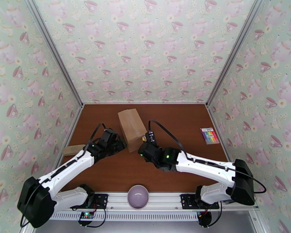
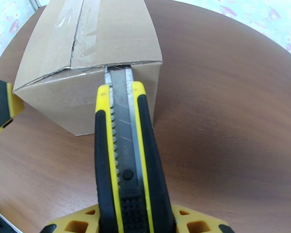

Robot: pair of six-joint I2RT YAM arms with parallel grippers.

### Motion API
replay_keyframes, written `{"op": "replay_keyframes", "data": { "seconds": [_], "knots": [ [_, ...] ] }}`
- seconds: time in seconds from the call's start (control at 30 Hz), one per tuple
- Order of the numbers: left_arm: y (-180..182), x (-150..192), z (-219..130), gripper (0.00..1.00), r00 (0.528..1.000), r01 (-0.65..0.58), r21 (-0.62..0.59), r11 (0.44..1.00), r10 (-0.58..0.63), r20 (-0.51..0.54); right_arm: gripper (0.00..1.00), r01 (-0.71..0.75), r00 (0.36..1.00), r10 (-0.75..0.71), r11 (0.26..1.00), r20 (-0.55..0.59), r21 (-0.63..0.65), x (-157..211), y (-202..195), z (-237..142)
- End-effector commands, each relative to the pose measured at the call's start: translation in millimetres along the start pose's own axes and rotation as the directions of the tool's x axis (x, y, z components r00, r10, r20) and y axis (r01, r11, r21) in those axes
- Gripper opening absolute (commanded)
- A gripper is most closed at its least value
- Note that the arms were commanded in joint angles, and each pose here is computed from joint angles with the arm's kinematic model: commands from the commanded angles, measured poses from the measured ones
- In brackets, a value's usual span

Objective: Unpack the express box

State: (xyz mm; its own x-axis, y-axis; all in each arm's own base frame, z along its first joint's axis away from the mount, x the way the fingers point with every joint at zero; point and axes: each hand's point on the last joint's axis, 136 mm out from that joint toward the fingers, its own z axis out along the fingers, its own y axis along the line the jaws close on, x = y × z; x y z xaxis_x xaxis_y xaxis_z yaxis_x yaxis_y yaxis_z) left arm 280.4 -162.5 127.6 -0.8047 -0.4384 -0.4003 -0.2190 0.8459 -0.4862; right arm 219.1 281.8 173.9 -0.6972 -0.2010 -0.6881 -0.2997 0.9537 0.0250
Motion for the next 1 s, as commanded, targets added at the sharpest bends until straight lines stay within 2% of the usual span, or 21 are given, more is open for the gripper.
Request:
{"op": "replay_keyframes", "data": {
  "seconds": [0.0,0.97],
  "knots": [
    [-4,2,7,0.59,1.000,0.012,0.017,1.000,-0.012,-0.005,0.00,0.001,1.000,-0.001,0.999,0.004,-0.040,-8,11,-3],
    [-41,7,19,0.59,0.999,-0.035,0.072,0.997,0.036,-0.018,0.00,0.032,0.999,-0.033,0.999,-0.002,-0.036,-6,20,-1]
  ]
}}
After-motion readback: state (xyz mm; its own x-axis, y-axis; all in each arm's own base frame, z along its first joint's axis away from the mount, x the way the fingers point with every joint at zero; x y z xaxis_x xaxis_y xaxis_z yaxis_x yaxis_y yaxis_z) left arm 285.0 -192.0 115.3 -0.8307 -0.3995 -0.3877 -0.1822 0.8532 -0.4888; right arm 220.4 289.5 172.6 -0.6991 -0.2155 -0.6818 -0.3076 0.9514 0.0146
